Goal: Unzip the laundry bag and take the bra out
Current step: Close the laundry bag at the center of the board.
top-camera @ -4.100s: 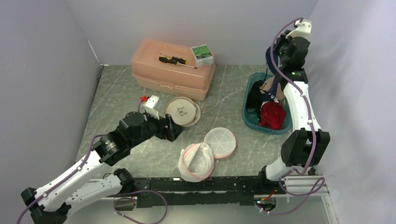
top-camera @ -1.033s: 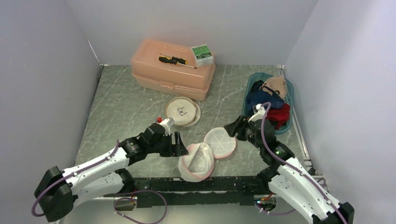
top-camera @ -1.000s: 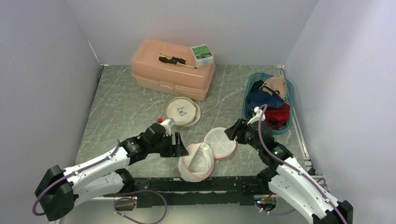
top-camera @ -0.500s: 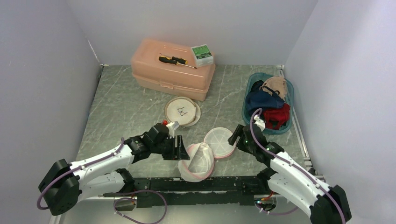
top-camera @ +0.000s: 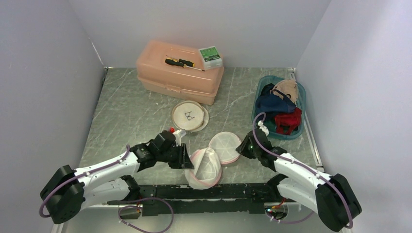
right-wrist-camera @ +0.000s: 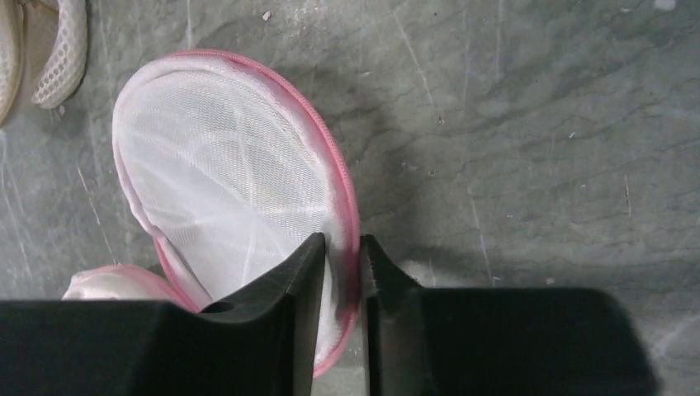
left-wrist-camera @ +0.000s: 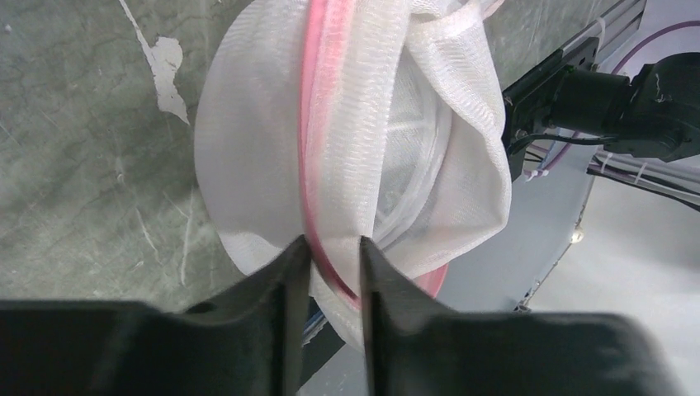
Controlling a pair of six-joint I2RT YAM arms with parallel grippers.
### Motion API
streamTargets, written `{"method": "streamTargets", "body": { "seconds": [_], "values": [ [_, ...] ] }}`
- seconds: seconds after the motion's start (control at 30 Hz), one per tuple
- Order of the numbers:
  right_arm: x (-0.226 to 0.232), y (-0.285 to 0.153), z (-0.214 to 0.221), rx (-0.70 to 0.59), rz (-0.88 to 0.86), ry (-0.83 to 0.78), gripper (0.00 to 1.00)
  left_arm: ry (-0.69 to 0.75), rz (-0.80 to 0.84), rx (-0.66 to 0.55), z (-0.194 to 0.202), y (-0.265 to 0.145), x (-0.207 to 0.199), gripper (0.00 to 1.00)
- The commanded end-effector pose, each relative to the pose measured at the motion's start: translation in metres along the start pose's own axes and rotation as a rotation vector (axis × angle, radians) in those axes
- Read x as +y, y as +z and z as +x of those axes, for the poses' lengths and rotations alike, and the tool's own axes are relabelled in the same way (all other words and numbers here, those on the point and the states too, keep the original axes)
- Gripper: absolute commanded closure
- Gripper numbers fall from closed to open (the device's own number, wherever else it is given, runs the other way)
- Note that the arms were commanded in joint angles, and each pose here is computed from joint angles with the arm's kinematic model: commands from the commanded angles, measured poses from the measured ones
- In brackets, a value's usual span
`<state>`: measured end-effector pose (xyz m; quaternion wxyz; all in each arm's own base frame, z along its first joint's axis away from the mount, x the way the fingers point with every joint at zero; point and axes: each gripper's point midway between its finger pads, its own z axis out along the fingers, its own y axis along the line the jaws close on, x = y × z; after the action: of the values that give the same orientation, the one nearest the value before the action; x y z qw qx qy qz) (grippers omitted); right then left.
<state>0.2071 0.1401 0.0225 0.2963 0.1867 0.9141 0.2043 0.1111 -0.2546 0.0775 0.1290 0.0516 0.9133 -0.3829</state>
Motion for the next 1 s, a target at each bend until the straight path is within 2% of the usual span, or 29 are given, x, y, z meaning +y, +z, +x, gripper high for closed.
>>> {"method": "streamTargets", "body": {
  "seconds": [0.0, 0.13, 0.23, 0.47, 0.7, 0.83, 0.97],
  "values": [
    [0.022, -0.007, -0.013, -0.053, -0.099, 0.000, 0.82, 0.017, 0.044, -0.009, -0.002, 0.000, -0.011, 0.73],
    [0.035, -0.035, -0.035, -0.133, -0.125, -0.094, 1.00, 0.032, 0.071, -0.057, -0.009, -0.007, -0.018, 0.87],
    [0.050, -0.063, -0.052, -0.195, -0.167, -0.168, 1.00, 0.059, 0.094, -0.107, -0.017, -0.016, -0.027, 0.97],
    [0.115, -0.156, -0.097, -0.382, -0.438, -0.326, 1.00, 0.198, 0.067, -0.259, -0.055, -0.052, -0.054, 0.97],
    [0.157, -0.232, -0.144, -0.495, -0.484, -0.438, 1.00, 0.311, -0.078, -0.427, -0.108, -0.098, -0.076, 0.97],
    [0.155, -0.235, -0.147, -0.498, -0.457, -0.482, 1.00, 0.303, -0.160, -0.480, -0.124, -0.098, -0.067, 0.97],
    [0.143, -0.205, -0.132, -0.435, -0.420, -0.489, 1.00, 0.285, -0.211, -0.430, -0.119, -0.069, -0.044, 0.97]
  ]
}}
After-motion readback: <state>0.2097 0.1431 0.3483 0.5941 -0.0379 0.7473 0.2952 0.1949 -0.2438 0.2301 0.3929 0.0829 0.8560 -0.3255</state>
